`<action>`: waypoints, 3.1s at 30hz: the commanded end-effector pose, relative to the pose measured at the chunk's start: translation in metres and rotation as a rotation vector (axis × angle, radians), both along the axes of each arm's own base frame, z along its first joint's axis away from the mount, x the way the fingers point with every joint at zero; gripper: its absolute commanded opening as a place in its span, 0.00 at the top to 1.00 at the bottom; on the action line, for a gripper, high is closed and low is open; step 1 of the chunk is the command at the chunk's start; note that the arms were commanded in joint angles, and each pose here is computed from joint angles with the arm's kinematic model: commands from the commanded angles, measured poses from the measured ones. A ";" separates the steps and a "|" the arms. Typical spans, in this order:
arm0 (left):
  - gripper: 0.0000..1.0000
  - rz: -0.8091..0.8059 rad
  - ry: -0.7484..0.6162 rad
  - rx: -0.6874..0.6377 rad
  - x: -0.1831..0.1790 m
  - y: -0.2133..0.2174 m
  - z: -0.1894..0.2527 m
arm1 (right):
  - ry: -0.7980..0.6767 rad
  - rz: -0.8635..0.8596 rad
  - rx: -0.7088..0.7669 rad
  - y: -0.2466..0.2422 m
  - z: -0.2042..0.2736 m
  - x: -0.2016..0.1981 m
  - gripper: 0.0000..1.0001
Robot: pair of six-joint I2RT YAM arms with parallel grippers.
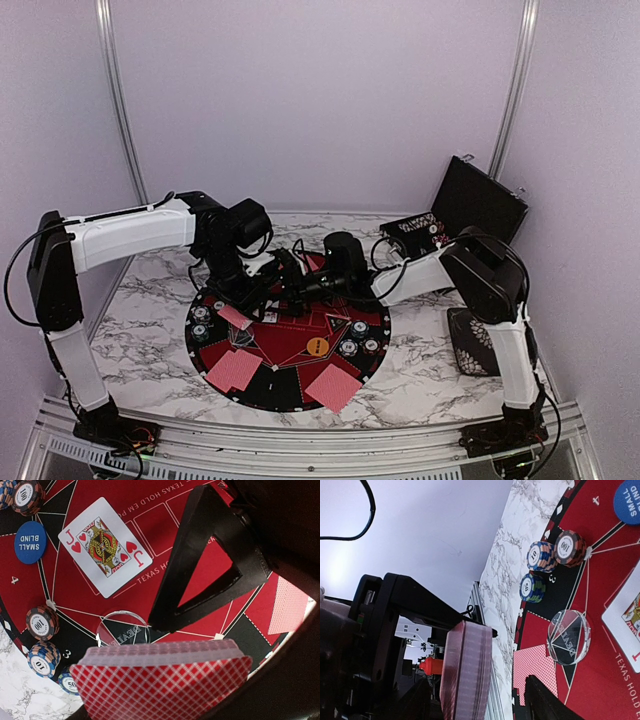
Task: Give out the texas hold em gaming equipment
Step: Pick up the poker card from the face-down deck piles, then flop the poker card in the community card area.
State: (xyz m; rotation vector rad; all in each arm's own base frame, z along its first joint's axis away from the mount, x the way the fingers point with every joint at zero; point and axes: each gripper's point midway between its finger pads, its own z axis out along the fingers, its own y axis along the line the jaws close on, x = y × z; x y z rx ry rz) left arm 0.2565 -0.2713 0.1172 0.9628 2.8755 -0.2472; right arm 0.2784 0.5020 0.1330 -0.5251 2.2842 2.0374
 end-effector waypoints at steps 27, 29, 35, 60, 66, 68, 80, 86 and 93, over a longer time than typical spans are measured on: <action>0.54 -0.017 -0.011 0.021 -0.002 0.005 0.006 | -0.077 -0.089 -0.027 -0.013 0.014 0.023 0.54; 0.54 -0.016 -0.009 0.025 -0.002 0.006 0.004 | -0.080 -0.088 -0.011 -0.014 0.021 0.022 0.54; 0.54 -0.012 -0.008 0.029 -0.001 0.008 0.003 | -0.074 -0.103 0.024 -0.021 0.033 0.023 0.54; 0.54 -0.004 -0.001 0.034 0.001 0.010 0.000 | -0.050 -0.095 0.047 -0.025 0.037 0.018 0.88; 0.54 -0.004 0.001 0.035 0.000 0.011 0.000 | -0.039 -0.098 0.058 -0.027 0.041 0.018 0.97; 0.54 -0.004 0.001 0.037 0.000 0.012 0.000 | -0.037 -0.107 0.065 -0.029 0.044 0.020 1.00; 0.55 0.016 0.005 0.035 -0.002 0.017 -0.002 | -0.041 -0.160 0.081 -0.048 0.054 0.030 1.00; 0.55 0.026 0.003 0.030 -0.001 0.020 -0.001 | -0.048 -0.167 0.086 -0.052 0.058 0.032 1.00; 0.55 0.049 0.009 0.033 -0.002 0.028 -0.006 | -0.069 -0.211 0.069 -0.074 0.052 0.045 1.00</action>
